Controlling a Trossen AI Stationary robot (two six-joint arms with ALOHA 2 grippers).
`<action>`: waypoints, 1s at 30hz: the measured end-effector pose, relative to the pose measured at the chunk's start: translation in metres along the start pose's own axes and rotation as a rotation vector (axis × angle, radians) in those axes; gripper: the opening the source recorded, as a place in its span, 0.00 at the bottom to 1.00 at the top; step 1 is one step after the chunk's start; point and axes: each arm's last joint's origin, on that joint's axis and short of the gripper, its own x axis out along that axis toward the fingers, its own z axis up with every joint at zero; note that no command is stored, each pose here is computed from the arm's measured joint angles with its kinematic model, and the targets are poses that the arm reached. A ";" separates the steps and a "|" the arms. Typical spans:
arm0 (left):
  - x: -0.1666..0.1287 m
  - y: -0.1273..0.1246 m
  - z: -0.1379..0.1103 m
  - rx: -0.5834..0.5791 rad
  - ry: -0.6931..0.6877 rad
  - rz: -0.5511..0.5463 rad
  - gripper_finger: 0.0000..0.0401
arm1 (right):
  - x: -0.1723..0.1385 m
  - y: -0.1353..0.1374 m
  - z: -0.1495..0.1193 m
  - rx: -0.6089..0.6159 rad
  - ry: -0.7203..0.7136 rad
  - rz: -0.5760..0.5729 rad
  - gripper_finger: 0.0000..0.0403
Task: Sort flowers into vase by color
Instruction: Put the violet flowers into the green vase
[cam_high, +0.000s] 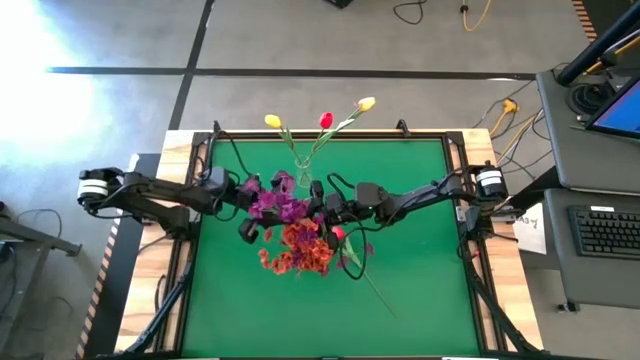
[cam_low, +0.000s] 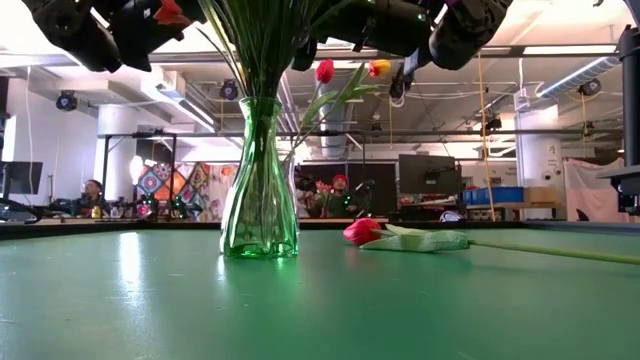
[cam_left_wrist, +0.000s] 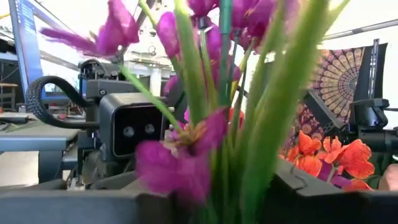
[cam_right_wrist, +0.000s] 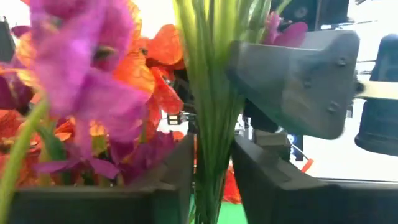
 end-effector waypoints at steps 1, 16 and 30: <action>0.000 0.000 0.001 0.001 -0.002 0.000 0.27 | 0.000 0.000 0.000 0.001 -0.001 -0.002 0.27; -0.002 -0.002 0.000 -0.026 0.012 -0.025 0.12 | -0.004 0.002 0.019 0.018 0.082 -0.031 0.51; -0.002 -0.001 -0.002 -0.039 0.033 -0.017 0.10 | -0.023 0.007 0.051 -0.020 0.200 -0.161 0.52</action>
